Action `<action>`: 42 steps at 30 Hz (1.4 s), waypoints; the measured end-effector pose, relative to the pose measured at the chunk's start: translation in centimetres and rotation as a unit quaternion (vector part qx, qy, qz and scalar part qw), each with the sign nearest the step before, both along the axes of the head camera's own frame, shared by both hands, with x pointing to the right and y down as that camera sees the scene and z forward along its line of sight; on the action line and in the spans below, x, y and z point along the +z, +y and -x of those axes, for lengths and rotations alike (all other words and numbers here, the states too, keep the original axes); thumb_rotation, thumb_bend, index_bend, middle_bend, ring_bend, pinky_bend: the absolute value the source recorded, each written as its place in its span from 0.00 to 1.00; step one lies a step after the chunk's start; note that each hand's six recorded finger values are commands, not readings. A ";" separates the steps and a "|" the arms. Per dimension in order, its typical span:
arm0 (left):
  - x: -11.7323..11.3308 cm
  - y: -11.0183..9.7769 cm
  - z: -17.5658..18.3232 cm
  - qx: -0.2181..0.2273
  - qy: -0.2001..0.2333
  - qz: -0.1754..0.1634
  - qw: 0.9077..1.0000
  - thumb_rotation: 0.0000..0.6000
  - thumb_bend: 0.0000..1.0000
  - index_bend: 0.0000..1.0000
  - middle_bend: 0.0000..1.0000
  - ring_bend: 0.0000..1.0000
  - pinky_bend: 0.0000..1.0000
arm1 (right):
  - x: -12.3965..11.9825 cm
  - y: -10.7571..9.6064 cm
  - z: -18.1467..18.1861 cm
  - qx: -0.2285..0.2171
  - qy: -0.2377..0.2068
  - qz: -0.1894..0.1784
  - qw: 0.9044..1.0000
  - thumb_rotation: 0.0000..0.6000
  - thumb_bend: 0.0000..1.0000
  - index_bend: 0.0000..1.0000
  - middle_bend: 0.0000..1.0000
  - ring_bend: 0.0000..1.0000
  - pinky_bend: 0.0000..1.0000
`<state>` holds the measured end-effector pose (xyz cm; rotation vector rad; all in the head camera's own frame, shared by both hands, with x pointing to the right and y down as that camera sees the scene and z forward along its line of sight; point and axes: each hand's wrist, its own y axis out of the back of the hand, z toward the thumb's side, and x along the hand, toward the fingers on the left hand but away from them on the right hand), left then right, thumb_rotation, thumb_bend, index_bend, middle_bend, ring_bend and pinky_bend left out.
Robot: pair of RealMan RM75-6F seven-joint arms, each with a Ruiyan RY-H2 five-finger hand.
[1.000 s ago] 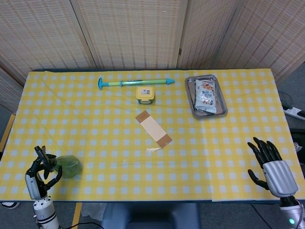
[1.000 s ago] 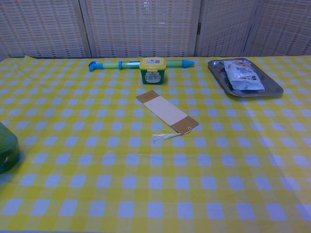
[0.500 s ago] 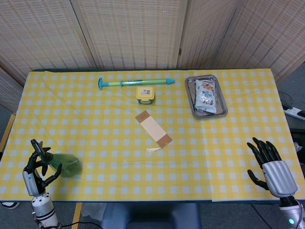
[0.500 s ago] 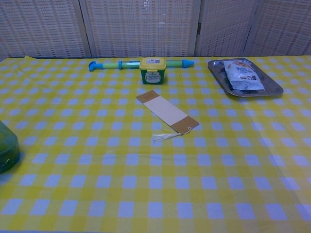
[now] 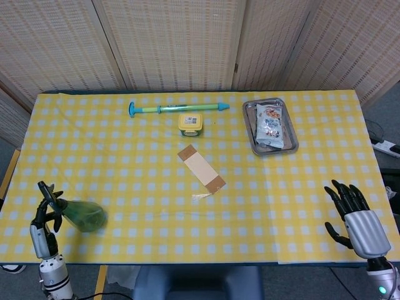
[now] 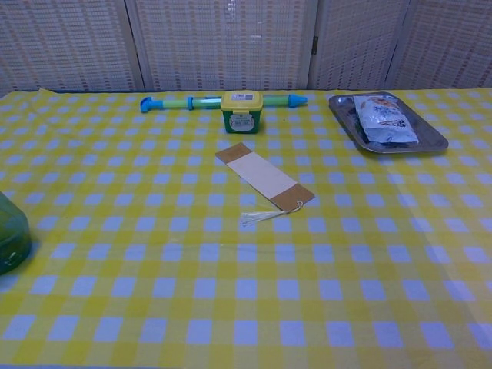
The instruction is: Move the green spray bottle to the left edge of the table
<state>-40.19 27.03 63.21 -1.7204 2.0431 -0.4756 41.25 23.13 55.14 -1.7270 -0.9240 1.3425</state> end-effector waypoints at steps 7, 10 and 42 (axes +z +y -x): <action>-0.1 0.1 1.3 -0.016 -0.010 0.003 1.000 0.00 0.20 0.26 0.30 1.00 1.00 | 0.1 0.0 0.2 -0.003 0.000 0.001 1.000 1.00 0.39 0.00 0.00 0.00 0.00; -0.2 0.2 2.0 -0.022 -0.019 0.005 1.000 0.00 0.20 0.26 0.30 1.00 1.00 | 0.0 0.1 0.1 -0.003 0.000 0.001 1.000 1.00 0.39 0.00 0.00 0.00 0.00; -4.5 -2.4 11.7 0.056 -0.291 0.092 0.951 0.22 0.21 0.19 0.28 0.14 0.11 | 0.5 0.1 0.2 -0.006 0.009 0.005 1.000 1.00 0.39 0.00 0.00 0.00 0.00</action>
